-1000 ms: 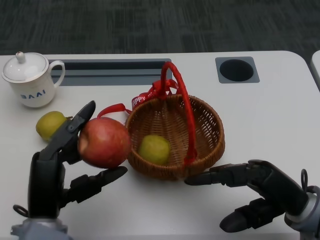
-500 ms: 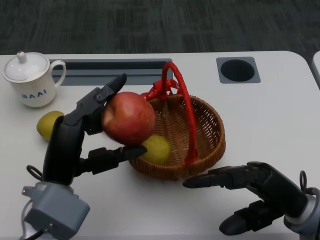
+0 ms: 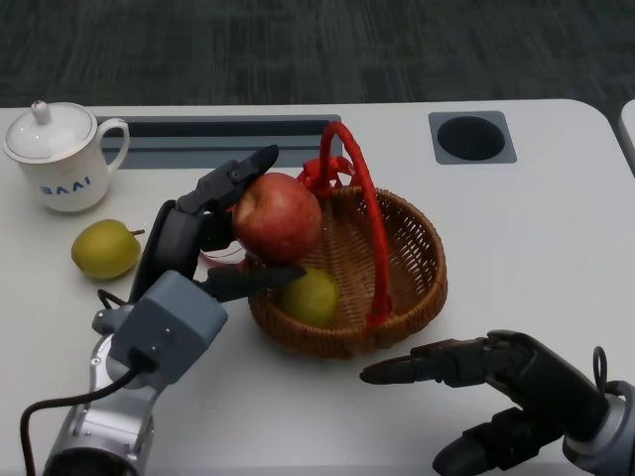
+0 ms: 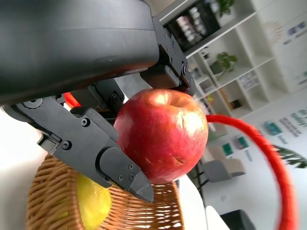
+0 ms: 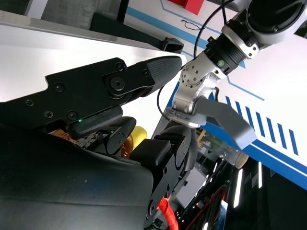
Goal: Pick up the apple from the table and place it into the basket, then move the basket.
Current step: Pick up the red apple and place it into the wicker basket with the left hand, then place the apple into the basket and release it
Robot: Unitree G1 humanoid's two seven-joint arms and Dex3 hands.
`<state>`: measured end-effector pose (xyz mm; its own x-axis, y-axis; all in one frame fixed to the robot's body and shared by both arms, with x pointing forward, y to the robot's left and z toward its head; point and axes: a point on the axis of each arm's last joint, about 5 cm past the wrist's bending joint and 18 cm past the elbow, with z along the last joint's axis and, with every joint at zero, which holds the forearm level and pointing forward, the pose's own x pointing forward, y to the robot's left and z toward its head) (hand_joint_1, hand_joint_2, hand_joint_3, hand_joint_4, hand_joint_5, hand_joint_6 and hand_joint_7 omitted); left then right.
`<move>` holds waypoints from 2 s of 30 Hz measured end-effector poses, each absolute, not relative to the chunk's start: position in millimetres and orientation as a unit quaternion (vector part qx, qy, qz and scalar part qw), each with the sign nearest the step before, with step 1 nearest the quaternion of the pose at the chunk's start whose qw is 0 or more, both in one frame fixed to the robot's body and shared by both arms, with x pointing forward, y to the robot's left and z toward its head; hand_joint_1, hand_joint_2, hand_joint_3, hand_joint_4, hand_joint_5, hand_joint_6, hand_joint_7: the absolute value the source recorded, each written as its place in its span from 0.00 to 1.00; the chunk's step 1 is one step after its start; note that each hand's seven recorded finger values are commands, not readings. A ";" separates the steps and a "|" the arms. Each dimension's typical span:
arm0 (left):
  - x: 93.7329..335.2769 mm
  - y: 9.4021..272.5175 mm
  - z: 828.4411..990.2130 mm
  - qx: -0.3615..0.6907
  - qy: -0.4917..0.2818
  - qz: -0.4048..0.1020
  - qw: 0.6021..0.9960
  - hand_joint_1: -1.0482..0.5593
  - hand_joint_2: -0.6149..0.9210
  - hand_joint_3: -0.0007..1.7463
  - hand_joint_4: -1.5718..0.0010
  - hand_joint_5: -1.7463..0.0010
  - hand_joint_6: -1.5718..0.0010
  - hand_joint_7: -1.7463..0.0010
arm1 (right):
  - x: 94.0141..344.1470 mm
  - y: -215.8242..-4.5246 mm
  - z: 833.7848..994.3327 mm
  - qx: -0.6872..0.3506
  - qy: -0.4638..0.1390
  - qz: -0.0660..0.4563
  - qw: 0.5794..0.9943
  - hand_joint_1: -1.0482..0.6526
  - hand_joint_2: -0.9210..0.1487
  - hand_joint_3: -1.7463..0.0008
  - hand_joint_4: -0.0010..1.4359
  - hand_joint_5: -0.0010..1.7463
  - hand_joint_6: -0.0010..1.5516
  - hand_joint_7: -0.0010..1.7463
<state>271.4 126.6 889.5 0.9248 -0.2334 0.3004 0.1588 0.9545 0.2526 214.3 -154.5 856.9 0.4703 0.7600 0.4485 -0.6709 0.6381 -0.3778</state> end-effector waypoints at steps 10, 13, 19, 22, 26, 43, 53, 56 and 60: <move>296.3 113.8 891.0 0.141 -0.114 -0.118 0.976 0.37 0.88 0.00 0.48 1.00 0.53 1.00 | 208.8 -154.1 854.5 -0.076 -0.296 0.413 0.858 0.32 0.00 0.97 0.55 0.00 0.46 0.00; 299.9 110.9 891.4 0.143 -0.096 -0.128 0.977 0.34 0.87 0.00 0.53 1.00 0.55 1.00 | 206.7 -154.0 853.6 -0.077 -0.297 0.410 0.859 0.32 0.00 0.97 0.55 0.00 0.46 0.00; 303.4 107.5 892.0 0.145 -0.077 -0.145 0.976 0.29 0.85 0.00 0.58 1.00 0.57 1.00 | 204.2 -152.9 852.6 -0.076 -0.298 0.405 0.861 0.33 0.00 0.96 0.54 0.00 0.46 0.00; 303.7 107.3 891.9 0.145 -0.074 -0.149 0.975 0.28 0.85 0.00 0.60 1.00 0.58 1.00 | 202.2 -152.0 851.3 -0.075 -0.295 0.406 0.862 0.33 0.00 0.96 0.55 0.00 0.46 0.00; 303.8 106.8 892.2 0.138 -0.073 -0.158 0.975 0.29 0.85 0.00 0.60 1.00 0.57 1.00 | 201.5 -151.1 850.7 -0.074 -0.295 0.405 0.862 0.32 0.00 0.96 0.55 0.00 0.46 0.00; 299.0 111.6 914.7 0.185 -0.198 -0.195 0.943 0.14 0.90 0.01 0.92 1.00 0.80 1.00 | 203.0 -148.2 850.7 -0.071 -0.294 0.410 0.861 0.33 0.00 0.96 0.56 0.00 0.47 0.01; 296.1 121.4 928.1 0.238 -0.197 -0.203 0.929 0.11 0.91 0.00 1.00 1.00 0.93 1.00 | 206.6 -146.8 851.5 -0.067 -0.295 0.411 0.860 0.34 0.00 0.96 0.57 0.00 0.48 0.01; 294.1 122.3 926.1 0.240 -0.188 -0.203 0.930 0.10 0.92 0.01 1.00 1.00 0.93 1.00 | 206.6 -146.9 851.4 -0.067 -0.295 0.412 0.860 0.34 0.00 0.96 0.57 0.00 0.48 0.01; 292.9 123.2 928.3 0.234 -0.189 -0.203 0.932 0.10 0.93 0.01 1.00 1.00 0.91 0.99 | 207.2 -147.7 851.9 -0.069 -0.295 0.412 0.859 0.34 0.00 0.96 0.57 0.01 0.49 0.01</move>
<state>292.9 123.2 928.3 0.8460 -0.4671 0.2572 0.2901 0.8078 0.5131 207.2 -147.7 851.9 0.4868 0.7482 0.4507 -0.6673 0.6515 -0.3609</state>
